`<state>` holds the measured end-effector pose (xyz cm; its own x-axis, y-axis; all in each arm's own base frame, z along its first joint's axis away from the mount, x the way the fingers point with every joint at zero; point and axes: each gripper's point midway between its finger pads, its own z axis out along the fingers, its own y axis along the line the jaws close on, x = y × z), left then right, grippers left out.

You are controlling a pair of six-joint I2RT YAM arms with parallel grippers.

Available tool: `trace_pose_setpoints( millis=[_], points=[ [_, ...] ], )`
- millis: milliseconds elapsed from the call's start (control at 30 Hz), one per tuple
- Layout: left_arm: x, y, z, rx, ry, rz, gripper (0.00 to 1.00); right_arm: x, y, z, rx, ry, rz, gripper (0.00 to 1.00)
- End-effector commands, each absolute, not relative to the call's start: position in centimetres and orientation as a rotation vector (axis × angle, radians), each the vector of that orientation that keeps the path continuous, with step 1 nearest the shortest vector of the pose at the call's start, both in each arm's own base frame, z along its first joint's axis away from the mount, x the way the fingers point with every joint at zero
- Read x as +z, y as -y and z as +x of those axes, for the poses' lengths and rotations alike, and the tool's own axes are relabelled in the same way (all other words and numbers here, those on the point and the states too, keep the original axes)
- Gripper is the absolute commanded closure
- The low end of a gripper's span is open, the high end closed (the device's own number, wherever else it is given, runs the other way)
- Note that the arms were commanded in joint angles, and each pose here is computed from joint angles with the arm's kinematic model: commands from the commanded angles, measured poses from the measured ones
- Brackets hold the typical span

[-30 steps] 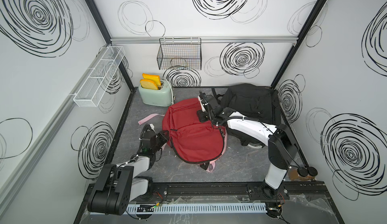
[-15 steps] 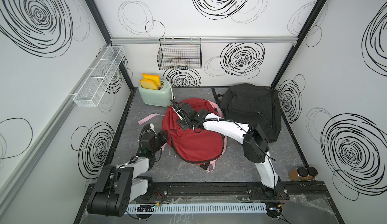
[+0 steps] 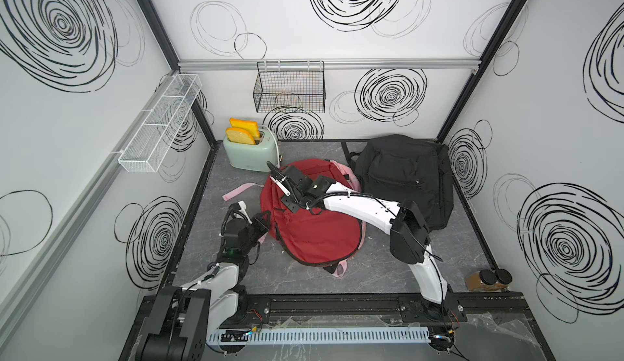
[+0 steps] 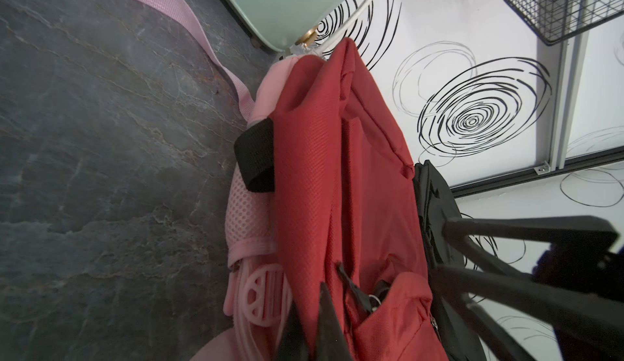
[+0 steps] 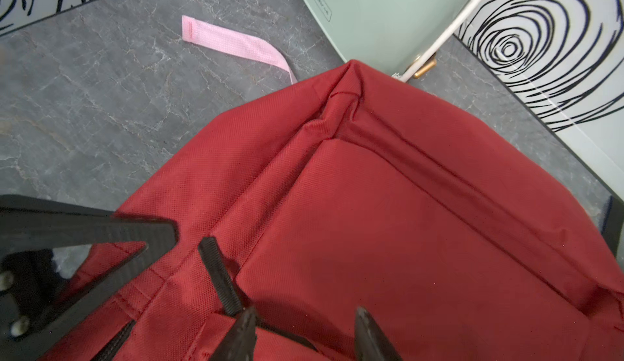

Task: Zip up the backpack
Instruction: Zip the zipper on the backpack.

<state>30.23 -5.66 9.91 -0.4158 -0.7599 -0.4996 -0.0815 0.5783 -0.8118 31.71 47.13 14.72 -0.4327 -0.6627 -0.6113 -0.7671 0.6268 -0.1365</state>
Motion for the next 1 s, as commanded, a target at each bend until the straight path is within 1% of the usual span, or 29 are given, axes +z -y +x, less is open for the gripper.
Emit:
trace_pose_setpoints(
  millis=[0,233,467,633,967],
  points=[
    [13.2,5.5,30.7,-0.934,-1.731,-0.628,1.00,14.4,-47.8,30.2,0.241,-2.224,-1.197,0.50],
    [14.6,6.0,30.3,-0.965,-1.678,-0.579,1.00,15.2,-48.4,28.0,0.328,-2.219,-1.250,0.51],
    [15.2,6.4,30.2,-0.963,-1.667,-0.555,1.00,16.6,-48.9,27.0,0.405,-2.200,-1.253,0.52],
    [15.5,6.6,30.1,-0.966,-1.662,-0.542,1.00,16.3,-49.3,27.2,0.410,-2.199,-1.254,0.53],
    [16.0,6.9,30.1,-0.973,-1.653,-0.521,1.00,17.0,-50.5,28.6,0.393,-2.163,-1.210,0.58]
  ],
)
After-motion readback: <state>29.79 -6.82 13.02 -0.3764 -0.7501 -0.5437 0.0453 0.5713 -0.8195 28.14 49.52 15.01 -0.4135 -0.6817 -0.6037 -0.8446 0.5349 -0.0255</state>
